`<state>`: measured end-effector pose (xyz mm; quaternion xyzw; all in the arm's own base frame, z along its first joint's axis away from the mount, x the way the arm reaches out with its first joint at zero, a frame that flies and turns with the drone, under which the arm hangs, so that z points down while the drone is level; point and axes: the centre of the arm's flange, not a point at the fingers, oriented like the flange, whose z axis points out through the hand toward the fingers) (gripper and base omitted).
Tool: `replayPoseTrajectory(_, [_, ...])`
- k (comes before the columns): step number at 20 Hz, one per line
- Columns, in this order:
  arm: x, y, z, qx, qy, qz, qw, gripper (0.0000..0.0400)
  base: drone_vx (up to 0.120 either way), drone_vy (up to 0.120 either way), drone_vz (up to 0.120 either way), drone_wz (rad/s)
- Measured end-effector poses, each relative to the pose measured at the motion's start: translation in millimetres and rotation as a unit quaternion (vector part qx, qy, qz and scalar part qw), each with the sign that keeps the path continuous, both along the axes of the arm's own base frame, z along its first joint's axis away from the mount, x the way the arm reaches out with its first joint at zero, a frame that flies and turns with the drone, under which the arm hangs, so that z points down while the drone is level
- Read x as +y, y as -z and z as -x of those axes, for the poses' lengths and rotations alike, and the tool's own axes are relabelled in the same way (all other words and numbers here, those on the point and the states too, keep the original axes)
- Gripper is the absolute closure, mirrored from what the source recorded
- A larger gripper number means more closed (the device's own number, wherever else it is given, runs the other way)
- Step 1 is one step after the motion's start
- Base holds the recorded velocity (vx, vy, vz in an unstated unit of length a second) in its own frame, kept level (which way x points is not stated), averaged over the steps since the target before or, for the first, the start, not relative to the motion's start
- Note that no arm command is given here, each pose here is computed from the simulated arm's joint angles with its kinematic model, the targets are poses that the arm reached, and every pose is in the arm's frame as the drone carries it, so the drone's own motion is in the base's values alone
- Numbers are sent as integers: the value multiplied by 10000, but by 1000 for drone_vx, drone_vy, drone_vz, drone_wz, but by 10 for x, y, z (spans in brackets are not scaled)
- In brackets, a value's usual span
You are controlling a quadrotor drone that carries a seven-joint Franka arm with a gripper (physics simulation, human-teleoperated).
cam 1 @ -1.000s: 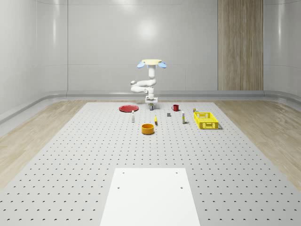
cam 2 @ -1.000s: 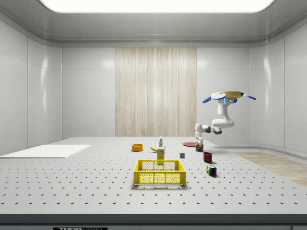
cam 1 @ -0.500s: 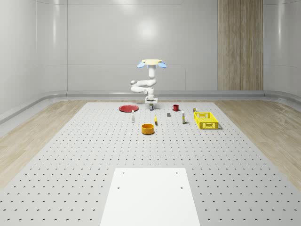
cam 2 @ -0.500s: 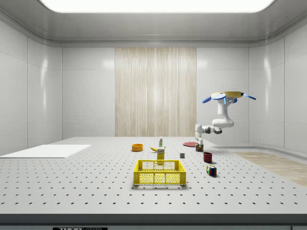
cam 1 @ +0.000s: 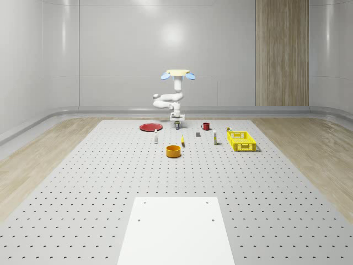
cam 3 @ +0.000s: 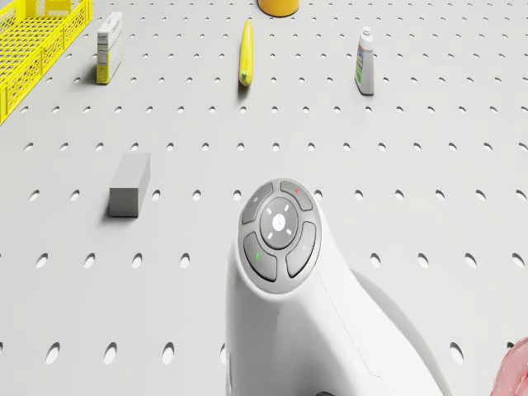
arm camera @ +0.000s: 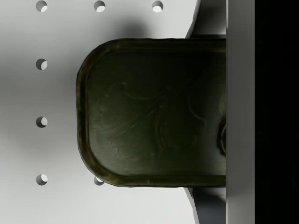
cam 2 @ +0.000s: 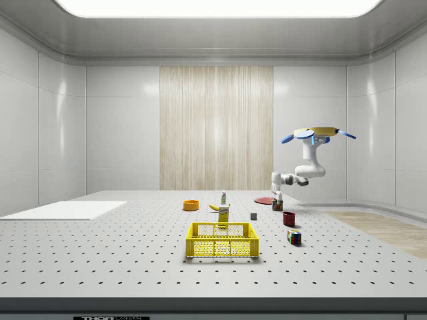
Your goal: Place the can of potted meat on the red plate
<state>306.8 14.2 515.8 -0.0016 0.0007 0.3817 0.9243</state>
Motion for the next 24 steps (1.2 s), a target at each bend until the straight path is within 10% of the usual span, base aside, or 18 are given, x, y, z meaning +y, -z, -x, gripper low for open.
replayPoseTrajectory(10, [0,201,0,1,5,4,10000,114,0,-104,116,0])
replayPoseTrajectory(24, [-1,228,0,1,-5,3,10000,114,0,-120,0,0])
